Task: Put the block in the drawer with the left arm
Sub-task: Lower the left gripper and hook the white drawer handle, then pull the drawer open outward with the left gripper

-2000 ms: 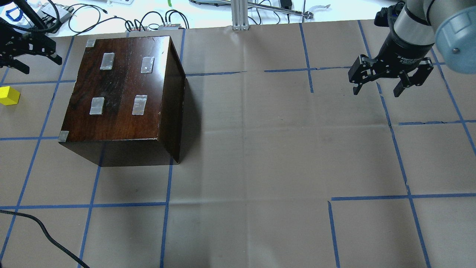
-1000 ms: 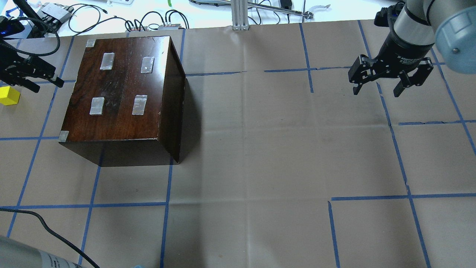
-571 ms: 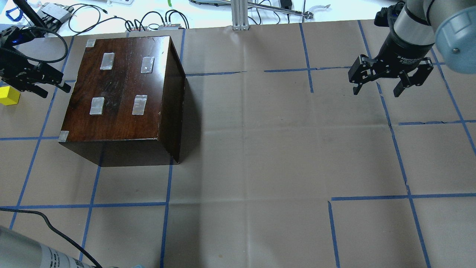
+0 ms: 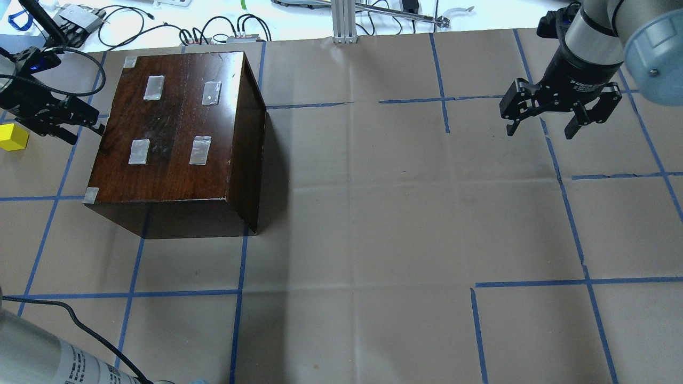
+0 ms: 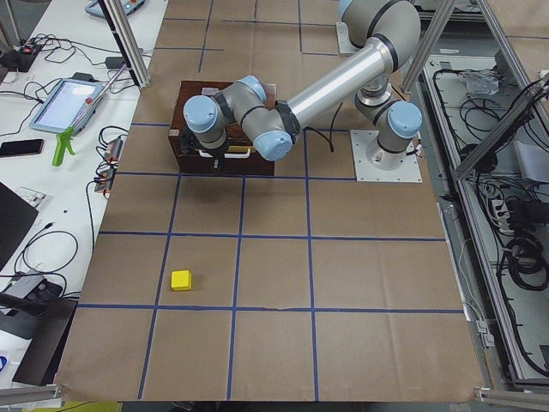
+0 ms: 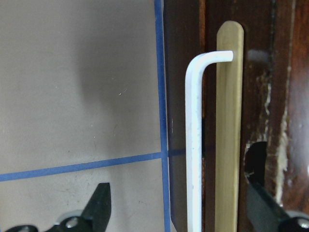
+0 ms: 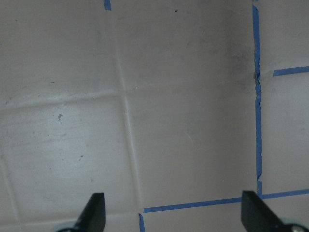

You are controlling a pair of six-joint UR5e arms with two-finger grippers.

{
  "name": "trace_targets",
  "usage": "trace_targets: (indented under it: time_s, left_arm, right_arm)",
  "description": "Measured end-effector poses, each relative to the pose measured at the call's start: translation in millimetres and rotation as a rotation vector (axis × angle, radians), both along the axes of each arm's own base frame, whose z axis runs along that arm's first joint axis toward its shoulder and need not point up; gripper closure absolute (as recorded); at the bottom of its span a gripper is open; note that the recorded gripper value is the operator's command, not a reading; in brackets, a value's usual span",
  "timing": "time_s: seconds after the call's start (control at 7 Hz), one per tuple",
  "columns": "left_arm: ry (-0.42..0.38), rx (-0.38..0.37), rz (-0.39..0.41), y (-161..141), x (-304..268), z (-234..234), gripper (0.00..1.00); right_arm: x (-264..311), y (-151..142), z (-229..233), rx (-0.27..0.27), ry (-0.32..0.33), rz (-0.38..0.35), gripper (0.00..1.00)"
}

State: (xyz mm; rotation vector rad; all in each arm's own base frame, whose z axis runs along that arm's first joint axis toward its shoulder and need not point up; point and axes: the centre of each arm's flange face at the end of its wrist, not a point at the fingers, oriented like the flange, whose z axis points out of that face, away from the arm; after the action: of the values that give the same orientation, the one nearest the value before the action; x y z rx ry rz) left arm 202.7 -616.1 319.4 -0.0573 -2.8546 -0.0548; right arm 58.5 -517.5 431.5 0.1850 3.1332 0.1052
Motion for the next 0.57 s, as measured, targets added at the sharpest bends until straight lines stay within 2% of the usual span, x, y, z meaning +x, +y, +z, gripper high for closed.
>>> trace_targets:
  time_s: [0.57]
  left_arm:
    - [0.011,0.013,0.004,-10,3,-24,0.02]
  right_arm:
    - [0,0,0,0.0,0.0,0.0,0.0]
